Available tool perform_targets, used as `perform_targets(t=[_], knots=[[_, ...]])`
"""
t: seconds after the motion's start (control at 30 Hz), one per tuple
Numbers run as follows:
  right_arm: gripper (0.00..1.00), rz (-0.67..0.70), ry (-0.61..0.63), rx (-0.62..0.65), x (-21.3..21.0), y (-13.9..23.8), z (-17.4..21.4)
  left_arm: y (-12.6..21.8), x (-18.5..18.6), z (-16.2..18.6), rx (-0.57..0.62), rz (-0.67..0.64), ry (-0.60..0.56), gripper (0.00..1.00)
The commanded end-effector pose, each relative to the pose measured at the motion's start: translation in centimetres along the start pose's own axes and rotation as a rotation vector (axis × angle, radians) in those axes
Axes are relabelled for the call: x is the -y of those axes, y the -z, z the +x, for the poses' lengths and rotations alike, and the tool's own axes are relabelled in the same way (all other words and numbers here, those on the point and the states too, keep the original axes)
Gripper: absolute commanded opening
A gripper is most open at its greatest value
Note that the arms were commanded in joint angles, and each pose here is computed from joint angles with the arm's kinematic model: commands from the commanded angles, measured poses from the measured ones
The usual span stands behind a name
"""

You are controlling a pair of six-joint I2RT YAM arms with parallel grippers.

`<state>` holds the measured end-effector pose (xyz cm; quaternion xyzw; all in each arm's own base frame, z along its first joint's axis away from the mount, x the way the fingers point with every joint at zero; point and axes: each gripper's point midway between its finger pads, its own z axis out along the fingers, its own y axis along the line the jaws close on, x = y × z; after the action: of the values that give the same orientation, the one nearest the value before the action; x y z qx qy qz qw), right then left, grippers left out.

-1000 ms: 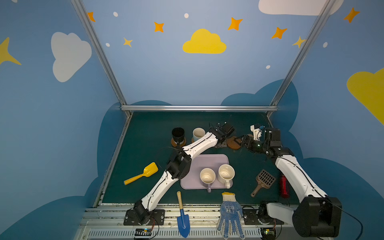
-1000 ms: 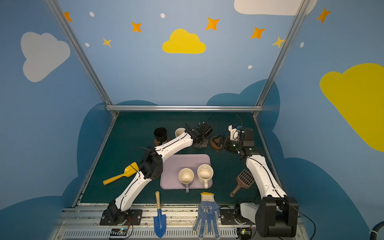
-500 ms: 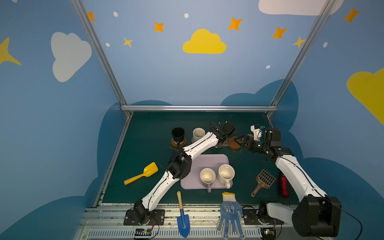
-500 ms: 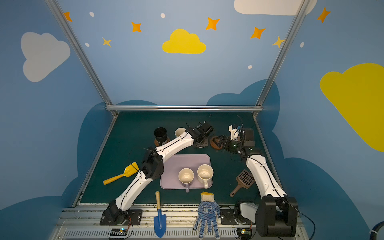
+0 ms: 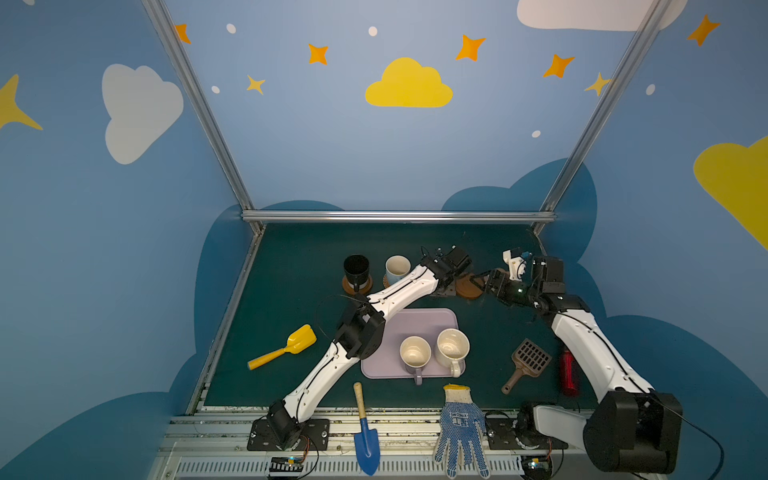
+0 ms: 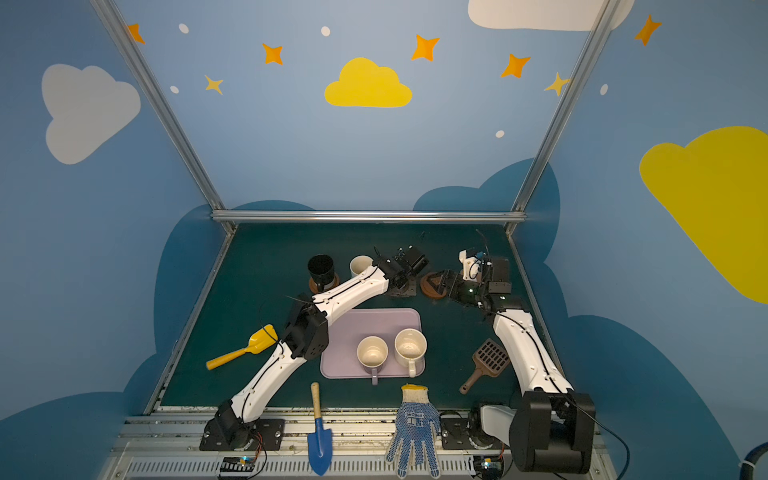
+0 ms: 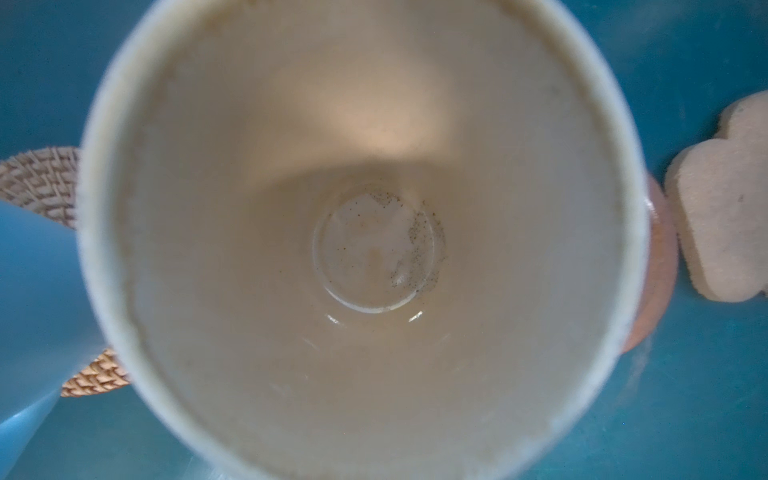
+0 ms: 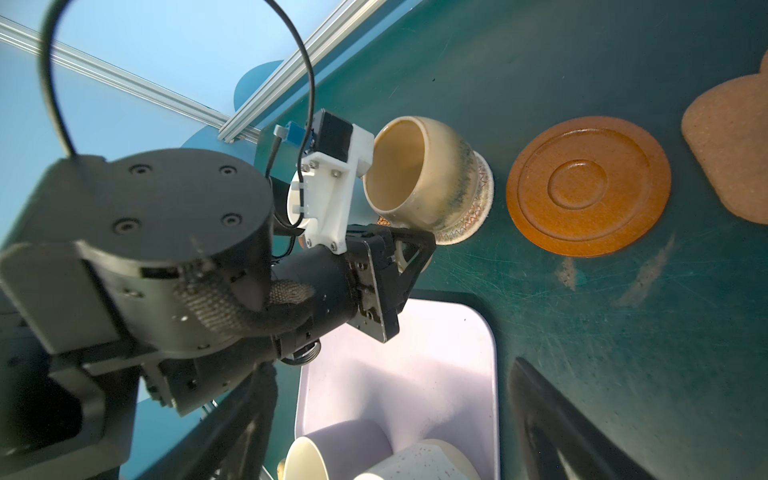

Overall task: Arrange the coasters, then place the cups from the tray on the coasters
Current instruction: 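Lower the cream mug onto the multicolour woven coaster with left gripper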

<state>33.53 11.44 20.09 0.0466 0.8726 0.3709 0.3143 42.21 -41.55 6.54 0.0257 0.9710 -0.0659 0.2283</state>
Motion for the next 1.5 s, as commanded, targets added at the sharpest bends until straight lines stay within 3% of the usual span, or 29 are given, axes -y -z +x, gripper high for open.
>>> perform_targets(t=[0.0, 0.2, 1.37, 1.47], knots=[[0.87, -0.012, 0.005, -0.005, 0.1, -0.2, 0.2, 0.2, 0.0, -1.1, 0.050, 0.003, 0.018, 0.04], [0.87, -0.014, 0.006, -0.003, 0.1, -0.1, 0.2, 0.0, -0.1, -1.1, 0.019, 0.031, 0.025, 0.04], [0.87, -0.010, -0.018, -0.011, 0.8, -0.6, 0.3, 3.3, -0.1, -2.2, 0.088, -0.006, -0.015, 0.04], [0.87, -0.011, -0.022, -0.014, 0.9, -0.6, 0.3, 3.3, 0.3, -2.1, 0.093, 0.011, -0.026, 0.08]])
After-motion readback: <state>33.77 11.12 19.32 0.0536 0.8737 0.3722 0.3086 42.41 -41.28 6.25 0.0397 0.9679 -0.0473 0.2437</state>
